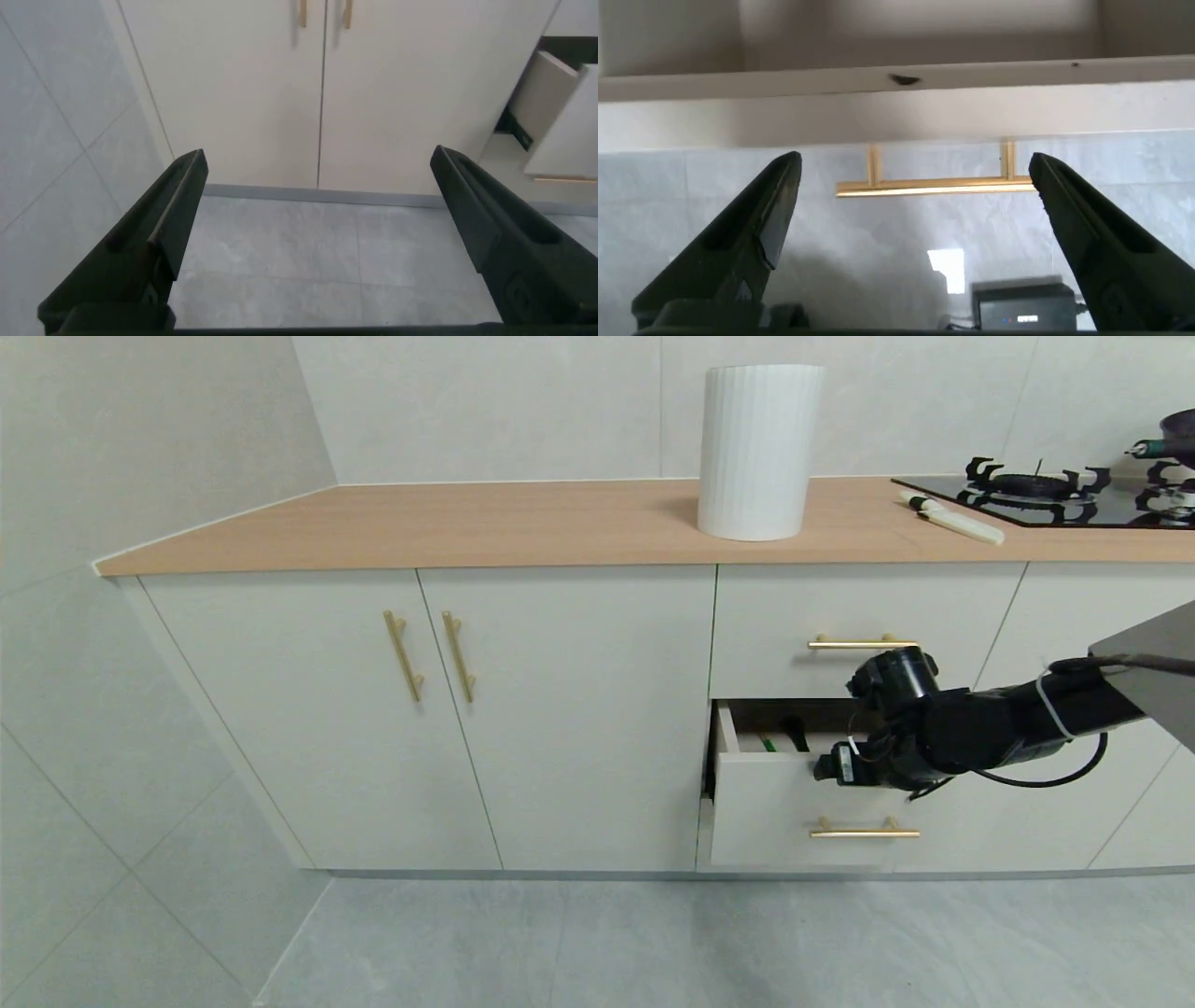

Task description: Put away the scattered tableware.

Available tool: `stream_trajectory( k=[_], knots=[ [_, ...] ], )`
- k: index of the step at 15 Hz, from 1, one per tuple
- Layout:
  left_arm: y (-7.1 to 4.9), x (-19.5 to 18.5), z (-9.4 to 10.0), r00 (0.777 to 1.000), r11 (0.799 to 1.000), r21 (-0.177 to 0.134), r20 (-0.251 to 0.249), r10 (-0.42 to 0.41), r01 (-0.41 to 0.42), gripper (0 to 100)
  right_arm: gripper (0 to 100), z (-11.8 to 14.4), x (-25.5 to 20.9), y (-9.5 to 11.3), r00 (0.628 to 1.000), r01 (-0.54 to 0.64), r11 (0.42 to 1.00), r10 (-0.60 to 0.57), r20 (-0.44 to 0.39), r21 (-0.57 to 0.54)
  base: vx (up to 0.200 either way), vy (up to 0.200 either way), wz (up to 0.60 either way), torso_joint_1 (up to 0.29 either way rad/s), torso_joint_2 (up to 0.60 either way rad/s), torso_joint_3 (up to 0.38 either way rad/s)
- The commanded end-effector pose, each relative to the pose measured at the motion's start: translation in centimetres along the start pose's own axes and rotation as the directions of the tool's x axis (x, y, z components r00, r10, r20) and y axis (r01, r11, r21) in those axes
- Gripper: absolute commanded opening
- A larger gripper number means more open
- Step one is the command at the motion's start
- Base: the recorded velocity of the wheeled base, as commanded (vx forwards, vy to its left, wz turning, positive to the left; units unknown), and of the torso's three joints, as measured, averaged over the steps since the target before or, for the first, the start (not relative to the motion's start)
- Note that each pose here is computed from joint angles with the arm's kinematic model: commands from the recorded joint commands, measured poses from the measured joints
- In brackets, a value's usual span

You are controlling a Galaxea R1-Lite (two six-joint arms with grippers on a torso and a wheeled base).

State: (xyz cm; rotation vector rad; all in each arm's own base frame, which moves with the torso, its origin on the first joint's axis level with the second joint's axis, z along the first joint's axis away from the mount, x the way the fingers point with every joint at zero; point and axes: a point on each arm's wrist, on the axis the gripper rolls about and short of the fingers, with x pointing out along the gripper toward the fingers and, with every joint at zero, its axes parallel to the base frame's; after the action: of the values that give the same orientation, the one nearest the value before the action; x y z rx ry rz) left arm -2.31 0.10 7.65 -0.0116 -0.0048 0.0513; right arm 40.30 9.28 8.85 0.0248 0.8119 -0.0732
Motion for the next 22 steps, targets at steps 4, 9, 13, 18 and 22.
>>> stream_trajectory(
  k=[4,9,13,18,22],
  knots=[
    [0.0,0.0,0.0,1.000,1.000,-0.001,0.000,0.001,-0.001,100,100,1.7,4.0,-0.8,0.999,0.027,1.000,-0.027,0.017,0.014,0.000,0.000,0.00,0.000,0.00,0.000],
    [0.0,0.0,0.0,1.000,1.000,-0.001,0.000,0.001,-0.001,100,100,2.3,4.9,-1.5,0.998,0.042,0.998,-0.044,0.040,0.042,0.000,0.000,0.00,0.000,0.00,0.000],
    [0.0,0.0,0.0,1.000,1.000,-0.001,0.000,0.001,-0.001,100,100,2.1,6.4,-1.3,0.993,0.062,0.996,-0.068,0.098,0.059,0.000,0.000,0.00,0.000,0.00,0.000],
    [0.0,0.0,0.0,1.000,1.000,-0.001,0.000,0.001,-0.001,100,100,2.7,7.4,-1.1,0.975,0.062,0.991,-0.085,0.207,0.116,0.000,0.000,0.00,0.000,0.00,0.000],
    [0.0,0.0,0.0,1.000,1.000,-0.001,0.000,0.001,-0.001,100,100,3.2,8.0,-0.9,0.955,0.078,0.984,-0.119,0.271,0.160,0.000,0.000,0.00,0.000,0.00,0.000]
  ],
)
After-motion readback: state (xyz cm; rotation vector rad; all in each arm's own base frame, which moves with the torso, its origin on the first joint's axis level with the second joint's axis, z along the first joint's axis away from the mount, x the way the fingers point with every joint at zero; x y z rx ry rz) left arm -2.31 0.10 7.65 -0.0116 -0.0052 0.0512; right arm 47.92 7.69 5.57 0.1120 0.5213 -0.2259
